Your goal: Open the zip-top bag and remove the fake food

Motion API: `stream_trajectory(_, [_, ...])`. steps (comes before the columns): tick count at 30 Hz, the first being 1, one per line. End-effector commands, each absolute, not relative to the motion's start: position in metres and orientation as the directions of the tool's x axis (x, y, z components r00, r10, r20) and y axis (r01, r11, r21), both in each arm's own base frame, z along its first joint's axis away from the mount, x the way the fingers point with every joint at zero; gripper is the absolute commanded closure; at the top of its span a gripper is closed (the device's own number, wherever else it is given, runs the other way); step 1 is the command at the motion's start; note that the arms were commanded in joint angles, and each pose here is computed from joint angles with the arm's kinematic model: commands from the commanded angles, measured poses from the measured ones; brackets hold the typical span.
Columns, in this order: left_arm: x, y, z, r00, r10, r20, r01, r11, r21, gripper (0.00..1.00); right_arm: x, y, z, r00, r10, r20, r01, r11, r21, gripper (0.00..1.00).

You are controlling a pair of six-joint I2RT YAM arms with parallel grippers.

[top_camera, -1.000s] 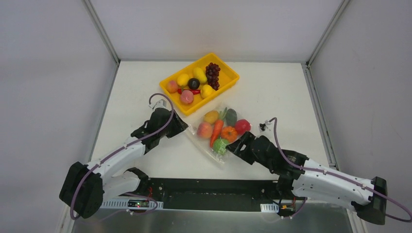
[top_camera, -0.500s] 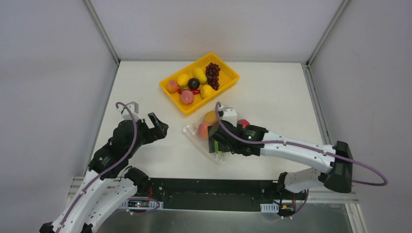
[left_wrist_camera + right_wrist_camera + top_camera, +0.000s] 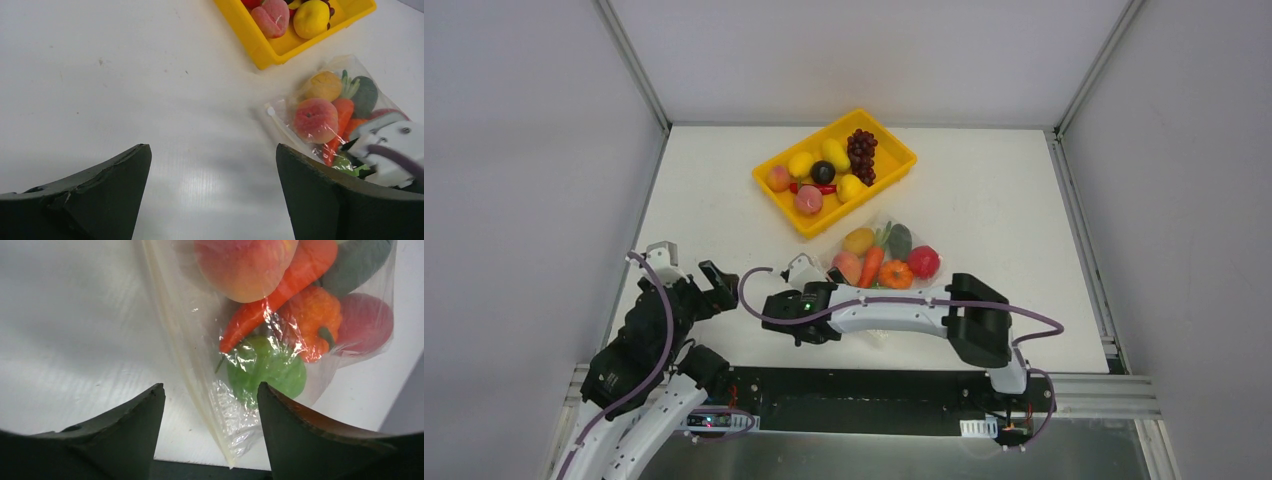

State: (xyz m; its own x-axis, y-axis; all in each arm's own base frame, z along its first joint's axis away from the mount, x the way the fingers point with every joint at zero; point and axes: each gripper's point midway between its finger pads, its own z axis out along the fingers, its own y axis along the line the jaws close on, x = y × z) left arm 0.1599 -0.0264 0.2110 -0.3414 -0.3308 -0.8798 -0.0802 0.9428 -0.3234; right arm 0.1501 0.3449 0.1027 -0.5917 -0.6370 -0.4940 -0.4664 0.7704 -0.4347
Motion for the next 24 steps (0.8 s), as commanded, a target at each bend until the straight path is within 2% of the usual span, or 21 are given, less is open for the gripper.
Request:
stream_trajectory(1, [0.157, -0.006, 0.213, -0.293, -0.320, -0.901, -0.150, 0.946, -0.287, 0.01, 0.164, 0.323, 0.111, -0.538, -0.733, -0.416, -0.434, 0.664, -0.609, 0.32])
stream_trajectory(5, [0.158, -0.011, 0.214, -0.285, -0.330, -0.900, -0.129, 0.943, -0.305, 0.01, 0.172, 0.327, 0.109, -0.511, -0.751, -0.418, -0.403, 0.638, -0.656, 0.35])
stream_trajectory(7, [0.159, -0.013, 0.214, -0.292, -0.326, -0.899, -0.119, 0.945, -0.304, 0.01, 0.177, 0.328, 0.109, -0.496, -0.762, -0.417, -0.387, 0.624, -0.679, 0.41])
stream_trajectory(14, [0.163, -0.036, 0.212, -0.349, -0.301, -0.888, -0.019, 0.949, -0.314, 0.01, 0.185, 0.330, 0.125, -0.504, -0.716, -0.483, -0.328, 0.676, -0.659, 0.77])
stream_trajectory(17, [0.164, -0.055, 0.210, -0.384, -0.294, -0.875, 0.058, 0.938, -0.341, 0.02, 0.186, 0.331, 0.140, -0.515, -0.673, -0.532, -0.320, 0.726, -0.609, 0.89])
stream_trajectory(22, [0.164, -0.103, 0.204, -0.493, -0.335, -0.803, 0.197, 0.856, -0.477, 0.08, 0.185, 0.335, 0.157, -0.519, -0.601, -0.609, -0.312, 0.796, -0.519, 1.00])
stream_trajectory(24, [0.162, -0.128, 0.198, -0.563, -0.359, -0.745, 0.241, 0.791, -0.563, 0.11, 0.185, 0.336, 0.164, -0.519, -0.570, -0.637, -0.304, 0.820, -0.486, 1.00])
